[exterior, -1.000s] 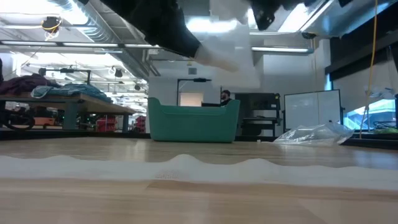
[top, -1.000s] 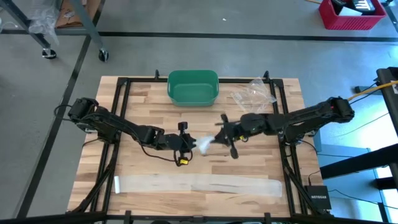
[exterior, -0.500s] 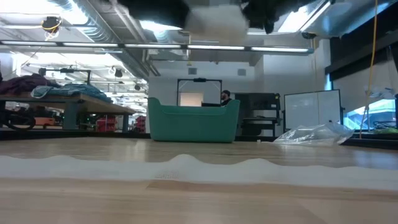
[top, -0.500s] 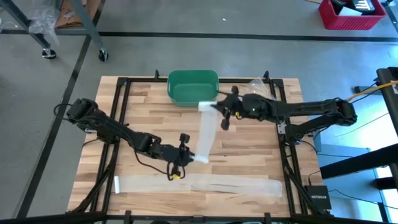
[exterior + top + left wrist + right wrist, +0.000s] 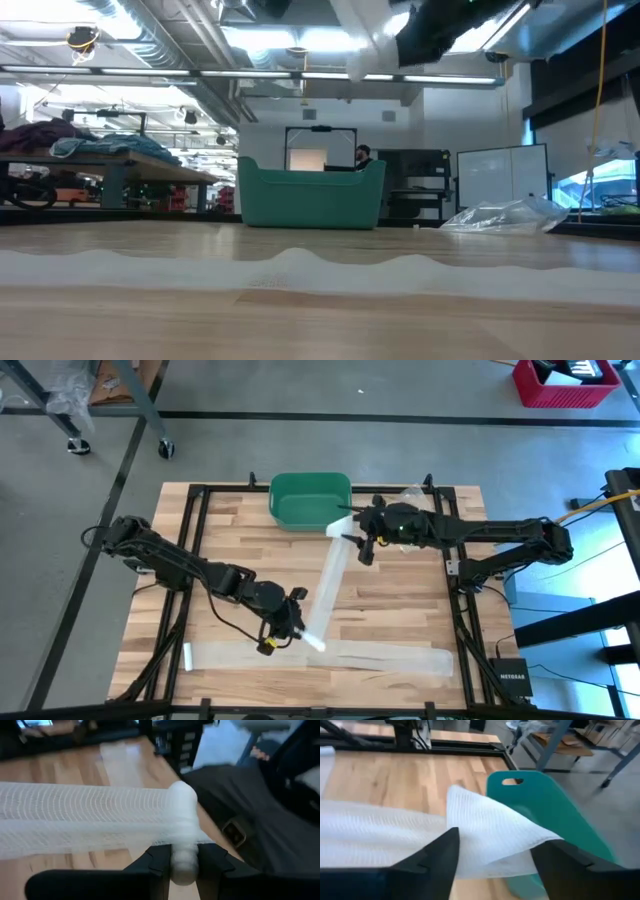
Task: Roll bandage
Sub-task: Roll the top white bandage
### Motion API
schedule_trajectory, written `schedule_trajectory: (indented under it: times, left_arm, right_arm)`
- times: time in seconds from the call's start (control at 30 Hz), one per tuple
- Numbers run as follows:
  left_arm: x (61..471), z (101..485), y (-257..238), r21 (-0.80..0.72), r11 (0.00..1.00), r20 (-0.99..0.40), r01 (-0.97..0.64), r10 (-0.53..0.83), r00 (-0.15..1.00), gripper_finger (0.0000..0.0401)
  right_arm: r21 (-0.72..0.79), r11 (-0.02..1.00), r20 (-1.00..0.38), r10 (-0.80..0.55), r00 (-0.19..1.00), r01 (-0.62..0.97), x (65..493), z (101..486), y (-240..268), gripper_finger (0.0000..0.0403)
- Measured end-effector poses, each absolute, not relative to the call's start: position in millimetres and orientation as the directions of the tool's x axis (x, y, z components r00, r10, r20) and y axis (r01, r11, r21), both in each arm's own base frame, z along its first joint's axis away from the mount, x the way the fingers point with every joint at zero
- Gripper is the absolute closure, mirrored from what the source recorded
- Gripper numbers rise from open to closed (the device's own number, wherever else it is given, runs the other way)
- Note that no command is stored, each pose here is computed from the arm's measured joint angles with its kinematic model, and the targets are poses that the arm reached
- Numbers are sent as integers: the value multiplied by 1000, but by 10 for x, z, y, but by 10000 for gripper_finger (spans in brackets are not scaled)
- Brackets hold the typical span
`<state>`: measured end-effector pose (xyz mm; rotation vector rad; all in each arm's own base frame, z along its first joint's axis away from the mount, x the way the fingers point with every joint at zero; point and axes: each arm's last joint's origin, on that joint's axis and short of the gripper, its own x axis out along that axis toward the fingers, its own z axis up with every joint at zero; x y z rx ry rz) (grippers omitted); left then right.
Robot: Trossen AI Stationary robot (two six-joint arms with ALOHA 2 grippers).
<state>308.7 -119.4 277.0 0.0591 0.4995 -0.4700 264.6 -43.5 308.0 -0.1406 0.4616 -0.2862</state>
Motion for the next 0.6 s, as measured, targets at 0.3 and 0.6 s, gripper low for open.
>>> schedule_trajectory:
  times: [0.3, 0.6]
  left_arm:
    - [3114, 2879, -1092, -94, 920, -408, 380, -384, 828, 347]
    - [3151, 2844, -1096, -98, 933, -408, 346, -355, 841, 347]
  right_arm:
    - [-134, 973, -561, -231, 795, 188, 2474, 3467, -391, 128]
    - [-155, 974, -603, -227, 765, 167, 2402, 3588, -384, 127]
